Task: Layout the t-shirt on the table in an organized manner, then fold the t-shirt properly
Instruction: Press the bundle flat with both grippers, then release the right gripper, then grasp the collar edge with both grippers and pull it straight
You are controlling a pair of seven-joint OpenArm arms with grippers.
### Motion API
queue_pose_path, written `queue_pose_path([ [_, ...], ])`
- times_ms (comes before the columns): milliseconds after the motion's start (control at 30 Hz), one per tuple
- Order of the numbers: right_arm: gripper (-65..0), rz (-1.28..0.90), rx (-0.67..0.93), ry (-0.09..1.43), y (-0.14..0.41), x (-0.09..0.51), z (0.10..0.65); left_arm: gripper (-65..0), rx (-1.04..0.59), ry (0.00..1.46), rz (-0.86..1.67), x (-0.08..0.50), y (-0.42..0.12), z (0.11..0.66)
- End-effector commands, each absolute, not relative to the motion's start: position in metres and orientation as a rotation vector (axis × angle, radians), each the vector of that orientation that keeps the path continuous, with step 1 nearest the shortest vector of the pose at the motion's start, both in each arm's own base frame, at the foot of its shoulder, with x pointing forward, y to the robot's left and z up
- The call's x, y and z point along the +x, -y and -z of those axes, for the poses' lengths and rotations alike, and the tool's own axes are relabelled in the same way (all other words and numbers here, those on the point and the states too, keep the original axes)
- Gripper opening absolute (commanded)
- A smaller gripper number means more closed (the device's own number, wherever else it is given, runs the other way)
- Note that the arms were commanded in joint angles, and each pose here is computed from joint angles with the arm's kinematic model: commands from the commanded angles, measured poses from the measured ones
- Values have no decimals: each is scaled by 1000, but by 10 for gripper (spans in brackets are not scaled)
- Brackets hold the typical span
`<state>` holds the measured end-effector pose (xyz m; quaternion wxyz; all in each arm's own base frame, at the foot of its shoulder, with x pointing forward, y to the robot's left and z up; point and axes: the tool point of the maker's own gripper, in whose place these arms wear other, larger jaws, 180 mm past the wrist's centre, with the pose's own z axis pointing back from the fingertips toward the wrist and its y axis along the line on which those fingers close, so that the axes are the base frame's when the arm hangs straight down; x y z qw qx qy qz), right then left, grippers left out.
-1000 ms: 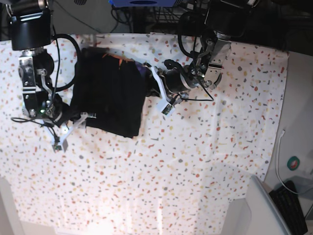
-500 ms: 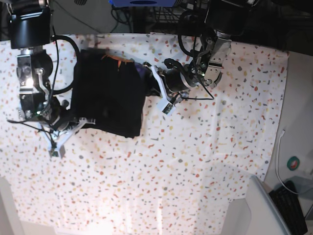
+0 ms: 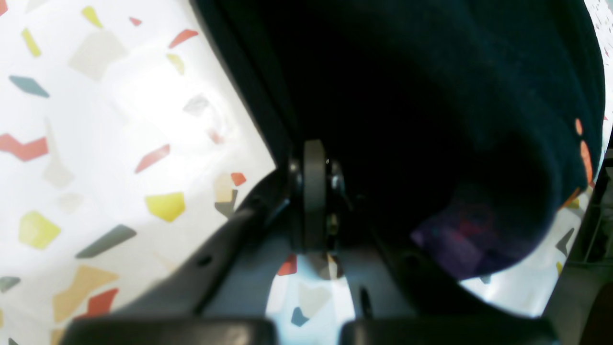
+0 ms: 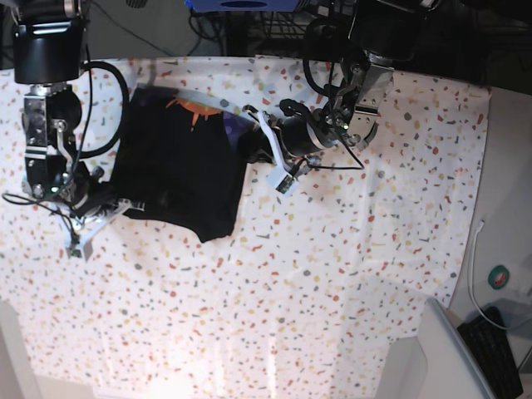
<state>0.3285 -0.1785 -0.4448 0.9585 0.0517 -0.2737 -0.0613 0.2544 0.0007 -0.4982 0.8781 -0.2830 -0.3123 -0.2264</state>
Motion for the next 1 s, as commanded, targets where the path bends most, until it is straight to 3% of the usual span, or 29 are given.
queue_pose_path([
  [0, -650, 119, 104, 627, 182, 346, 427, -650, -537, 592, 507, 246, -10, 509],
  [233, -650, 122, 123, 628, 174, 348, 425, -650, -535, 603, 501, 249, -11, 507],
  [267, -621, 118, 126, 627, 173, 348, 423, -650, -532, 602, 502, 249, -13, 507],
  [400, -308, 97, 133, 683, 166, 348, 405, -650, -517, 602, 506, 250, -22, 508],
  [433, -269, 92, 133, 716, 166, 351, 396, -650, -515, 610, 509, 252, -22, 505],
  [833, -293, 38, 134, 855, 155, 325, 354, -650, -387, 717, 442, 279, -70, 456],
  [900, -342, 24, 137, 868, 150, 312, 348, -650, -369, 752, 435, 276, -76, 444],
  [967, -456, 13, 140, 870, 147, 298, 345, -650, -358, 777, 439, 266, -77, 434],
])
